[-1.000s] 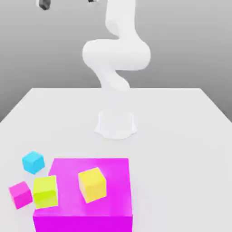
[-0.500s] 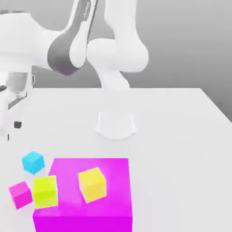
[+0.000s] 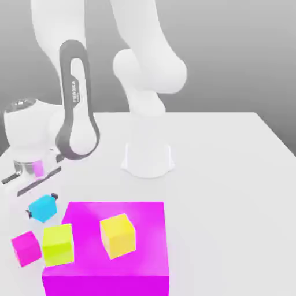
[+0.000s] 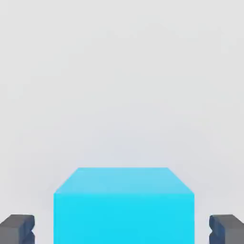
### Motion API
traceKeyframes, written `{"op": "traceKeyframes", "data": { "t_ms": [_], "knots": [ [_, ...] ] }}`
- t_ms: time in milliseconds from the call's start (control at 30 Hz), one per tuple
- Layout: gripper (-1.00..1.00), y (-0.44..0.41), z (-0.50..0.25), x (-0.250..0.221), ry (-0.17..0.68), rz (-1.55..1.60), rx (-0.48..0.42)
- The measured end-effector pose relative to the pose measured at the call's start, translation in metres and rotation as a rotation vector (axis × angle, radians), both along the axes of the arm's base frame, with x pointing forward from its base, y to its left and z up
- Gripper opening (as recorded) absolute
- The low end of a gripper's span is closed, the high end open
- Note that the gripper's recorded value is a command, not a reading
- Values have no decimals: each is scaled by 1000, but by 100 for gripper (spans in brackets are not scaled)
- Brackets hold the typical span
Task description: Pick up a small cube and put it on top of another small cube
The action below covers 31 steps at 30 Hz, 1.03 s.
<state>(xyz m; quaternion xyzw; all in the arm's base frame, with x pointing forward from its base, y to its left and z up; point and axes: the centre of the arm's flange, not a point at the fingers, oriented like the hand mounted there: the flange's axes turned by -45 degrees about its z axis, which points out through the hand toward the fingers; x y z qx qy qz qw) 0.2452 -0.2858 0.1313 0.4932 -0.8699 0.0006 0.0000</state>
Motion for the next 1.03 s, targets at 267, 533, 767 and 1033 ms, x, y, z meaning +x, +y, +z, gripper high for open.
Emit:
{"op": "traceKeyframes", "data": {
  "t_ms": [267, 533, 767, 1033],
  "knots": [
    [-100, -1, 33, 1, -2, 0, 0],
    [-100, 26, 108, 98, -1, 339, 0],
    [-100, 102, 194, 214, -2, 795, 1],
    [100, 120, 153, 231, -2, 875, 1]
  ]
}}
